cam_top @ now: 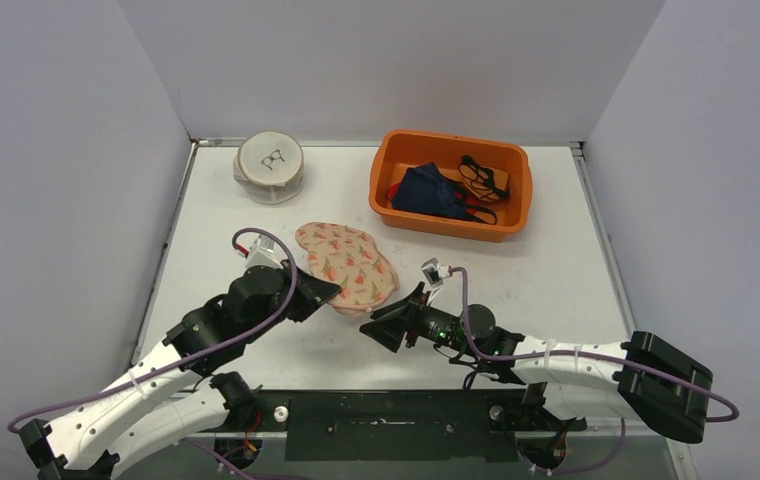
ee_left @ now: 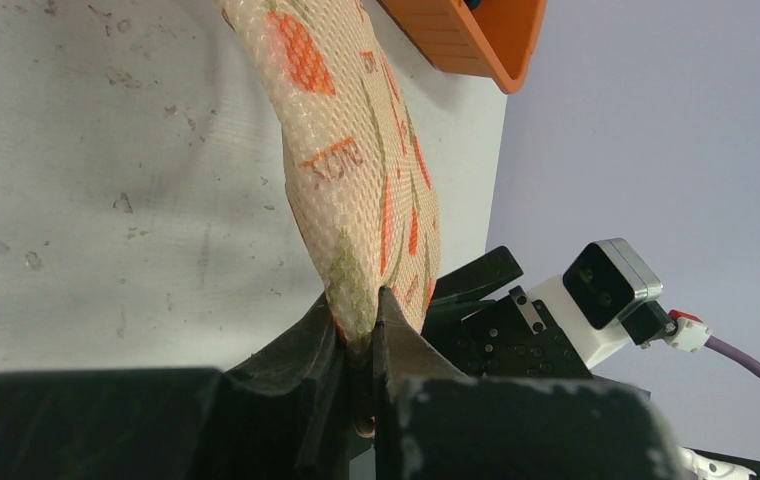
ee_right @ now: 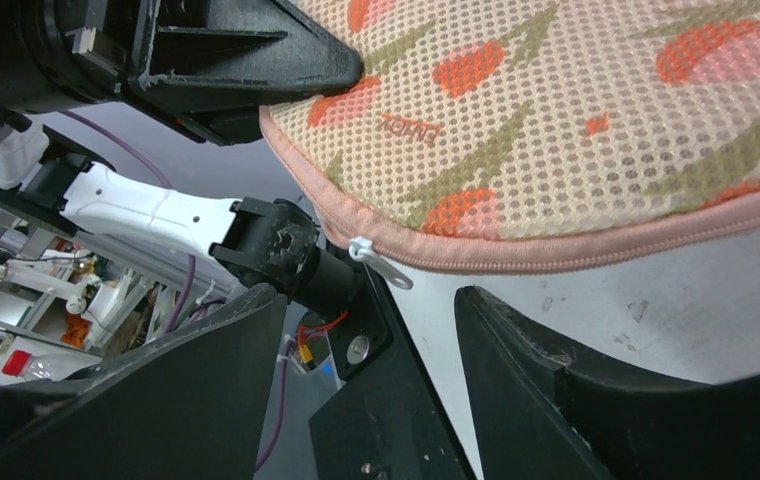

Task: Unzip the laundry bag and remove the bra
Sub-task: Unzip the laundry bag at the center of the board.

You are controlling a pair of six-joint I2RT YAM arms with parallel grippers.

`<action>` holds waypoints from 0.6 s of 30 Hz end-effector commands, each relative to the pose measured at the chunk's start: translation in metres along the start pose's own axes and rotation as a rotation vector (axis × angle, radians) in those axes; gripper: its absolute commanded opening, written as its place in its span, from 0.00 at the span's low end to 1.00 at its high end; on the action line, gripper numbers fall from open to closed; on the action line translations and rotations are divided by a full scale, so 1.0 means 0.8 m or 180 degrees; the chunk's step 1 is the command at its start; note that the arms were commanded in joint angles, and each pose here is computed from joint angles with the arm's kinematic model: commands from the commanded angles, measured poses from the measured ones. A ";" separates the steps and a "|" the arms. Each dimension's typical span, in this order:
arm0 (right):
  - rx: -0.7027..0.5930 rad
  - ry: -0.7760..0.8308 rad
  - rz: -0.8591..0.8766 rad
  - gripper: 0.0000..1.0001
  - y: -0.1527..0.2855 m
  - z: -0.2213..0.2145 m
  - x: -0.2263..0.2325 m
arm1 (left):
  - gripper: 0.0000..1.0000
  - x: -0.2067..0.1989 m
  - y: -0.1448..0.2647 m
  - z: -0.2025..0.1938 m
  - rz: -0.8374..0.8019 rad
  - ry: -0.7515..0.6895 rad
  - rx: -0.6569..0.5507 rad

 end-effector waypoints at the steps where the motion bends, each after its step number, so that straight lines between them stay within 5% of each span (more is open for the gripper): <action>1: -0.0370 0.0020 0.0385 0.63 -0.016 0.040 0.039 | 0.00 -0.034 0.017 0.018 -0.0354 0.0104 -0.0123; 18: -0.0493 -0.0023 0.0474 0.50 -0.018 0.048 0.045 | 0.00 -0.030 0.018 0.017 -0.0354 0.0139 -0.0131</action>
Point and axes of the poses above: each gripper's point midway between its finger pads, its own y axis back along the fingers, its own x axis along the line the jaws close on, z = x × y, the point moved 4 cm from there along y, back along the fingers, and after that the axes turned 6 degrees about -y, right-handed, at the moved point
